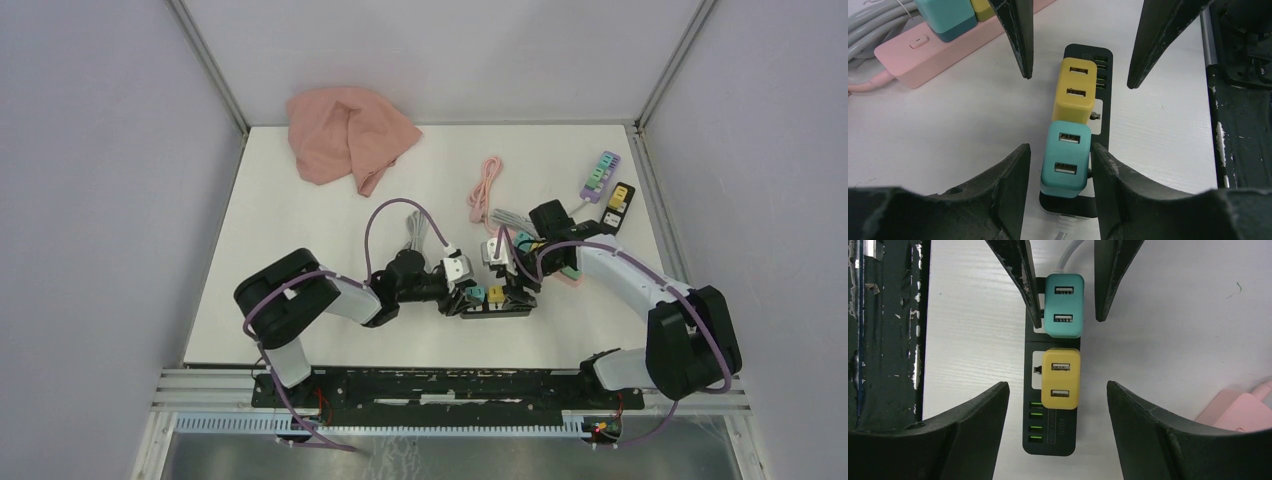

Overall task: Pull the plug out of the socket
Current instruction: Remove the plug from the socket.

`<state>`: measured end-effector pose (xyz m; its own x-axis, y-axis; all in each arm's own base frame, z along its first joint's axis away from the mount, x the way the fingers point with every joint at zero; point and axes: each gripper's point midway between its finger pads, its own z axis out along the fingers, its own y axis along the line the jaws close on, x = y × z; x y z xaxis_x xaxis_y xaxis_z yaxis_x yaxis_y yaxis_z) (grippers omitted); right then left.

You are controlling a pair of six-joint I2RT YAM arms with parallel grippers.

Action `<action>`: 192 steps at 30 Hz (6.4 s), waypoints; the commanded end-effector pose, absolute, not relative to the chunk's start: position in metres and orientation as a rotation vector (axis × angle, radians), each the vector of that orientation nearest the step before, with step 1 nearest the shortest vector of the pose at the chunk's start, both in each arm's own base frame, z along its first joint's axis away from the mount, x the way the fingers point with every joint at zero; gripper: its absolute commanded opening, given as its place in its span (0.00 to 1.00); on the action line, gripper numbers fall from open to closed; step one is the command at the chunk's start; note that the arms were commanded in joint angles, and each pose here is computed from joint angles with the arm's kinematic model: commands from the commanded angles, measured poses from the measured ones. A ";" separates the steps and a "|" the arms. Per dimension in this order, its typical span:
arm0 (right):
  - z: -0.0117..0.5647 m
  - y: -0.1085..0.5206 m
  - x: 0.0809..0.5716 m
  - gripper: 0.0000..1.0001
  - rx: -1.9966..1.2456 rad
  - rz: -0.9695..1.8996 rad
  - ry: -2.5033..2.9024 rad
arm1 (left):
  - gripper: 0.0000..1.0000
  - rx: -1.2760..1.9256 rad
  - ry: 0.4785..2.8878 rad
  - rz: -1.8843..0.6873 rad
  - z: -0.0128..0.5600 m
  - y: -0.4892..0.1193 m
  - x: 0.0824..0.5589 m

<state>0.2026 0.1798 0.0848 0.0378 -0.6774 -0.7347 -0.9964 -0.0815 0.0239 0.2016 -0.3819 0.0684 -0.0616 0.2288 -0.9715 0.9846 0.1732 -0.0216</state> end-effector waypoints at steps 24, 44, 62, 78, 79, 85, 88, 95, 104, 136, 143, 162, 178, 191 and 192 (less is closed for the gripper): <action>0.078 0.209 0.190 0.00 -1.936 0.830 1.579 | 0.03 1.235 1.411 -1.006 0.078 -0.385 0.201; 0.081 0.203 0.178 0.00 -2.011 0.830 1.572 | 0.03 1.256 1.449 -0.948 0.063 -0.375 0.201; 0.079 0.203 0.175 0.00 -2.028 0.818 1.543 | 0.03 1.243 1.455 -0.936 0.061 -0.371 0.200; 0.086 0.179 0.183 0.00 -1.936 0.818 1.591 | 0.03 1.231 1.473 -0.925 0.054 -0.363 0.197; 0.088 0.184 0.176 0.00 -1.949 0.855 1.564 | 0.03 1.229 1.473 -0.927 0.054 -0.363 0.197; 0.101 0.218 0.180 0.00 -1.871 0.937 1.596 | 0.03 1.215 1.470 -0.938 0.055 -0.365 0.198; 0.108 0.216 0.200 0.00 -1.782 0.884 1.663 | 0.03 1.215 1.475 -0.940 0.054 -0.364 0.197; 0.105 0.177 0.202 0.00 -1.769 0.803 1.679 | 0.03 1.225 1.487 -0.935 0.049 -0.361 0.195; 0.097 0.213 0.170 0.00 -1.925 0.938 1.564 | 0.03 1.220 1.492 -0.952 0.050 -0.366 0.196; 0.114 0.190 0.214 0.00 -1.642 0.850 1.747 | 0.03 1.255 1.527 -0.939 0.040 -0.360 0.193; 0.125 0.195 0.184 0.00 -1.728 1.004 1.618 | 0.03 1.261 1.517 -0.917 0.044 -0.360 0.195; 0.163 0.186 0.191 0.00 -1.531 1.170 1.706 | 0.86 0.950 1.537 -0.974 0.138 -0.354 0.207; 0.188 0.197 0.204 0.02 -1.265 1.359 1.765 | 0.99 0.669 1.704 -1.000 0.202 -0.330 0.217; 0.192 0.200 0.218 0.04 -1.100 1.437 1.840 | 0.99 0.537 1.728 -1.054 0.220 -0.329 0.221; 0.192 0.200 0.218 0.04 -1.095 1.440 1.842 | 0.99 0.530 1.727 -1.058 0.222 -0.330 0.221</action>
